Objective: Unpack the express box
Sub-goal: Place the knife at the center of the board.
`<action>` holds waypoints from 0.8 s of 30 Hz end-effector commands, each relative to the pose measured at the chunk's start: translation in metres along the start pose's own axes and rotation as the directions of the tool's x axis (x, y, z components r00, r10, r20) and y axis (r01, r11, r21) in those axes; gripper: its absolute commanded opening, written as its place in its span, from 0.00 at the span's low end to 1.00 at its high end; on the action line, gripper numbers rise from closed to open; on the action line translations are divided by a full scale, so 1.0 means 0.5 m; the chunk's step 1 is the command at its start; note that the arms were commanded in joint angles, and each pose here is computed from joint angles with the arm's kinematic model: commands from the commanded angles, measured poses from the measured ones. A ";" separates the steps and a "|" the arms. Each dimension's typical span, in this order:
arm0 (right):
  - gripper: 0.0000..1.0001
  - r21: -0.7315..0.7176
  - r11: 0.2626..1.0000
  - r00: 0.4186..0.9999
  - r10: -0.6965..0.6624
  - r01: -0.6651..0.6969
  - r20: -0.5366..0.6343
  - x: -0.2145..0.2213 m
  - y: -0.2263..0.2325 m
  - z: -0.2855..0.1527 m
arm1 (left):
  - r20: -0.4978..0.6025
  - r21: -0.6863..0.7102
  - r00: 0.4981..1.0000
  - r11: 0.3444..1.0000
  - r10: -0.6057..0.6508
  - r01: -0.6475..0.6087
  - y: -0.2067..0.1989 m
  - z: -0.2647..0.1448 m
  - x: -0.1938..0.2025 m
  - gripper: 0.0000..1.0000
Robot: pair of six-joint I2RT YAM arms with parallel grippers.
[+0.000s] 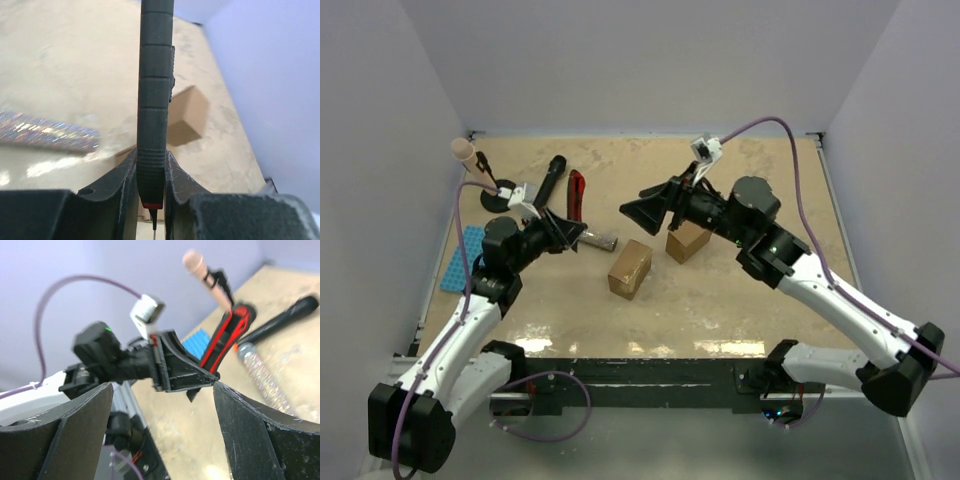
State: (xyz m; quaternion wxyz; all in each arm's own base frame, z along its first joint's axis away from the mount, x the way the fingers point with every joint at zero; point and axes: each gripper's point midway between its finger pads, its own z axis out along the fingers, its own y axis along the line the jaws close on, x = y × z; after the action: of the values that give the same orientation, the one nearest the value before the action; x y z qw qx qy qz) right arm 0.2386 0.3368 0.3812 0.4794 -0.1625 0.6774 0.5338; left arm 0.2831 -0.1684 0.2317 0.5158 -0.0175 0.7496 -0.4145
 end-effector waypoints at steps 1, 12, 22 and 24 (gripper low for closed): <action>0.86 0.091 0.994 0.994 -0.074 0.066 0.084 -0.021 -0.028 -0.041 | 0.058 -0.286 0.985 0.943 -0.162 0.172 0.122 -0.011 0.003 0.00; 0.83 0.157 0.986 0.997 -0.060 0.053 0.040 0.062 -0.091 -0.070 | 0.184 -0.454 0.916 0.795 -0.357 0.401 0.238 -0.065 0.108 0.00; 0.82 0.198 0.980 0.999 -0.039 0.036 0.012 0.114 -0.131 -0.082 | 0.170 -0.520 0.852 0.689 -0.496 0.505 0.292 -0.086 0.223 0.00; 0.82 0.210 0.977 0.999 -0.041 0.040 0.001 0.121 -0.138 -0.081 | 0.150 -0.535 0.849 0.680 -0.507 0.501 0.300 -0.085 0.241 0.03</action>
State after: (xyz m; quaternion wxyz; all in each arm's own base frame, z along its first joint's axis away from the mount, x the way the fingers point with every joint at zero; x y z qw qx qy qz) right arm 0.2338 0.2963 0.2856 0.4862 -0.1292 0.7330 0.4579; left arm 0.2473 -0.0959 0.0499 0.3504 -0.3564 0.8170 -0.2876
